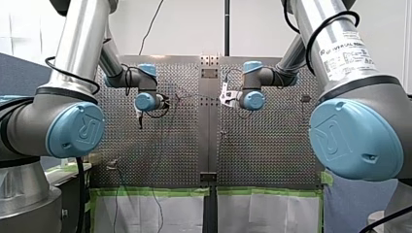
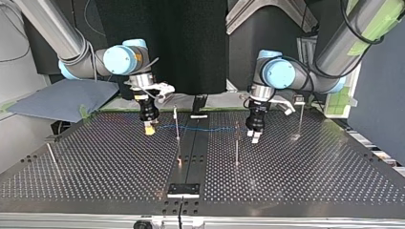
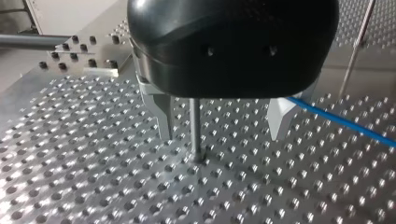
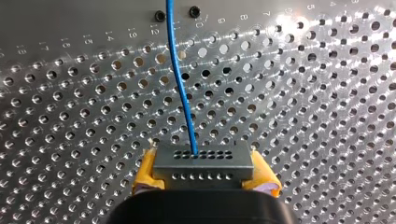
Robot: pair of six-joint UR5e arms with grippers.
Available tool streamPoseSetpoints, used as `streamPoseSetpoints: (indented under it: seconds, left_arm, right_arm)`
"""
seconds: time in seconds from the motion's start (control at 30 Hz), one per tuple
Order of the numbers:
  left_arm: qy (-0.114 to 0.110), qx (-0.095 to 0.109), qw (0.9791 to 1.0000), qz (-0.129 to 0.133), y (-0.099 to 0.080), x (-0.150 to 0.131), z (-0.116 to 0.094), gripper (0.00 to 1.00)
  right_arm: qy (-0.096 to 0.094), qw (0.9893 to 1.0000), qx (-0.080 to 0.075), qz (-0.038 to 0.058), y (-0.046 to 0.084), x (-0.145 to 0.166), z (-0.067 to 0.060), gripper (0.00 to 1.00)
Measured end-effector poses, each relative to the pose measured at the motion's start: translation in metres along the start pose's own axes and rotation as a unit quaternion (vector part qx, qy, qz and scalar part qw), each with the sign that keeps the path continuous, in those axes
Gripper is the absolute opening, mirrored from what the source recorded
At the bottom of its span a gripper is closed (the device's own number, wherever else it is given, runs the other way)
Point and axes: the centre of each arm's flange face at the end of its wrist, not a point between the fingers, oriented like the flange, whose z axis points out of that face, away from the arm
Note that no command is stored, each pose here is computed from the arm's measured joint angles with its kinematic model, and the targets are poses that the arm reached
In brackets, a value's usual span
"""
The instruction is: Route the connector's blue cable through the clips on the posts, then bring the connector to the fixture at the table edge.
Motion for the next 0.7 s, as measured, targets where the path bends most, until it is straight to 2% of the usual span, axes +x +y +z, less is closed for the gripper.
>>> streamPoseSetpoints:
  seconds: [0.17, 0.47, 0.57, 0.7]
  left_arm:
    - [-0.001, 0.005, 0.9999, -0.011, -0.004, -0.004, -0.012, 1.00]
    - [-0.032, 0.011, 0.9982, -0.049, -0.011, -0.018, -0.037, 1.00]
    - [-0.027, 0.007, 0.9981, -0.054, -0.012, -0.014, -0.045, 1.00]
    - [-0.006, 0.003, 0.9988, -0.048, -0.014, -0.005, -0.055, 1.00]
  right_arm:
    - [-0.003, 1.0000, 0.000, -0.0007, -0.001, -0.001, -0.001, 0.00]
    - [-0.005, 1.0000, 0.003, -0.0012, -0.003, -0.001, -0.002, 0.00]
    - [-0.005, 1.0000, 0.003, -0.0006, -0.003, -0.001, -0.002, 0.00]
    - [-0.005, 1.0000, 0.004, -0.0008, -0.003, -0.002, -0.002, 0.00]
